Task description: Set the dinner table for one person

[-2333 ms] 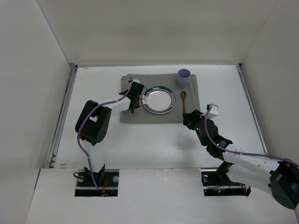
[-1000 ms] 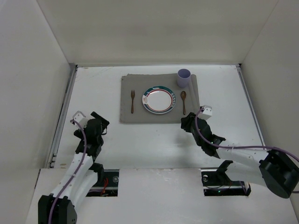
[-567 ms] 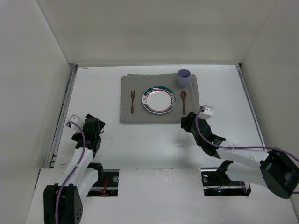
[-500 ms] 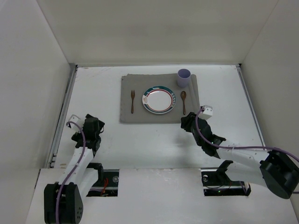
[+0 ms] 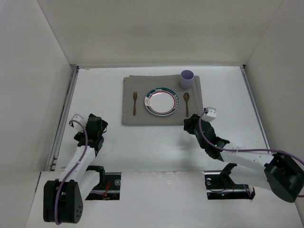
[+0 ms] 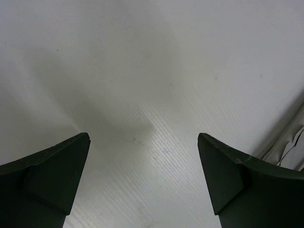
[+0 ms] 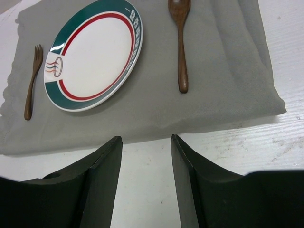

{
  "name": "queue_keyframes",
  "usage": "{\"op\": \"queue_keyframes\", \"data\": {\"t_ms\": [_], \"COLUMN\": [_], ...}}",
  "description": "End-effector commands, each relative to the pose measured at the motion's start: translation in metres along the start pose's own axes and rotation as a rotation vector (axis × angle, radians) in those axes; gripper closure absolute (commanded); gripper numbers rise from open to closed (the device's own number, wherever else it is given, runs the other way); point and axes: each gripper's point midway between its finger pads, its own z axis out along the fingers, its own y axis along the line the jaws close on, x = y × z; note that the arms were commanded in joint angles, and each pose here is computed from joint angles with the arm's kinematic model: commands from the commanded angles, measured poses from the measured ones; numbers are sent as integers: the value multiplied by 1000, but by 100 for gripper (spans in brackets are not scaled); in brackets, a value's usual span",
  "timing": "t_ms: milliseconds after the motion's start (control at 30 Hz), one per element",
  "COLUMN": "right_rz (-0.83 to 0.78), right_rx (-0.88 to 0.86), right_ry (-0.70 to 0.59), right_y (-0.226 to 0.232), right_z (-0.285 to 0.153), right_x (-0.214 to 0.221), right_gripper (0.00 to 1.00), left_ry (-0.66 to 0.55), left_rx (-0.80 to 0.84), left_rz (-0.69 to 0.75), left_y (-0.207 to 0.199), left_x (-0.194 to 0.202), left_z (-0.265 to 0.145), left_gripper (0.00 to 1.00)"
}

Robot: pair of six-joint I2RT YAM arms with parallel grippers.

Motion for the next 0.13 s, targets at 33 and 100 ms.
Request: {"op": "queue_keyframes", "data": {"t_ms": [33, 100], "right_rz": [47, 50], "right_rx": [-50, -53], "right_ry": [-77, -81], "right_y": [20, 21], "right_z": [0, -1], "right_x": [-26, -27], "right_gripper": [48, 48], "left_ry": [-43, -46], "left_rx": [28, 27], "left_rz": [-20, -23], "left_y": [-18, -16], "left_x": [-19, -18], "left_z": [-2, -2], "left_gripper": [0, 0]}}
